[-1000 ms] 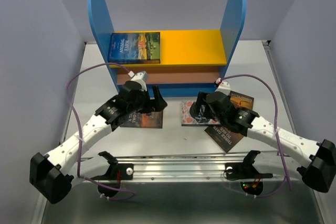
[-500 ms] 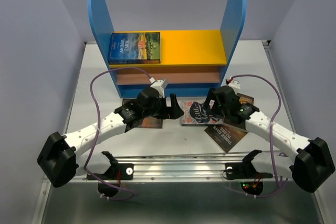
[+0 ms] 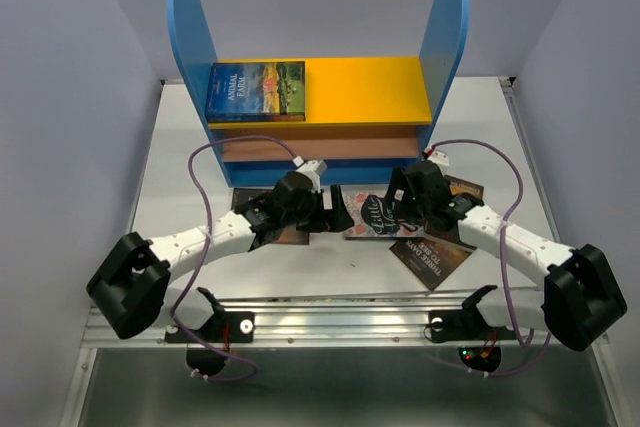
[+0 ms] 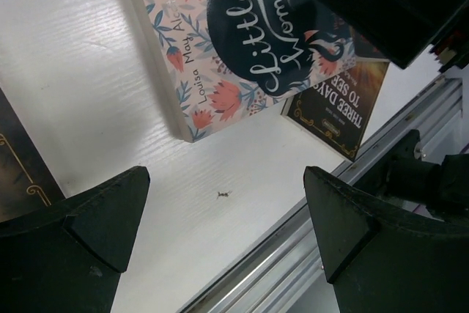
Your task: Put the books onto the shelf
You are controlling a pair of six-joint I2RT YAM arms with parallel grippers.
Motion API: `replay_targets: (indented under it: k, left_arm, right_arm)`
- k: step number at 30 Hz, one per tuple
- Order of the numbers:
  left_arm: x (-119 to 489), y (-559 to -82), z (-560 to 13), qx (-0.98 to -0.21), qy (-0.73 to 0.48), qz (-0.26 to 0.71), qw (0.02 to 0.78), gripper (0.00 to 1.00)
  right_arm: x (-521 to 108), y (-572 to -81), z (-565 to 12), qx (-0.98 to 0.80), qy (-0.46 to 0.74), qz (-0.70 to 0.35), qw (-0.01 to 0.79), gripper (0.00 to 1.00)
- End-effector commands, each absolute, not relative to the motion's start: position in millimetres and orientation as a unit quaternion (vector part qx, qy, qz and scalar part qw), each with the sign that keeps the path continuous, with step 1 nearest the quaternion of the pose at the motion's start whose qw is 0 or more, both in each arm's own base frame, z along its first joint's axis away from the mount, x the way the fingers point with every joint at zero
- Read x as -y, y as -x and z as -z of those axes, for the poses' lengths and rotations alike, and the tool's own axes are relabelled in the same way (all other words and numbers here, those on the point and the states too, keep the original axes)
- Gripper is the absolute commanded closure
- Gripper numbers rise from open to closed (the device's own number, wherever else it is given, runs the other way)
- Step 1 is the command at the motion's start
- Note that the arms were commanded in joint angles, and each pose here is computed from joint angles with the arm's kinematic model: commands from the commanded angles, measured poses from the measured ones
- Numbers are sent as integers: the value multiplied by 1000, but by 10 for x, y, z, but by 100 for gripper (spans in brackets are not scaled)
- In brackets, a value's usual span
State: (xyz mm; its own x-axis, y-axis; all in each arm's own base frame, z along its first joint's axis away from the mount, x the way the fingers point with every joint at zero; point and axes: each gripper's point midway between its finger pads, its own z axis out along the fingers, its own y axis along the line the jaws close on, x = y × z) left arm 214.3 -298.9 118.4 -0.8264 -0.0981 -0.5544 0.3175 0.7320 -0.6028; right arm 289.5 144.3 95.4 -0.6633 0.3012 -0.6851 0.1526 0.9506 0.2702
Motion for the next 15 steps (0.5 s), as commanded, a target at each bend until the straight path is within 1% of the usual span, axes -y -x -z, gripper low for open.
replay_targets:
  k: [1,8,14,15]
  left_arm:
    - [3177,-2153,-1144,-877,-83,378,285,1]
    - [3307,-2150,-956,-885,-104,371,261,1]
    - [3393,-2196,-845,-889,-111,364,253,1]
    - [3419,-2205,-852,-889,-114,365,253,4]
  right_arm:
    - [-1469,-3110,-1062,-894,-120,-98,421,0]
    - [-1273,-3275,-974,-892,-145,-85,419,0]
    - [-1264,-3298,-866,-897,-131,-87,414,0]
    - [-1286,-3303,-837,-896,-128,-101,412,0]
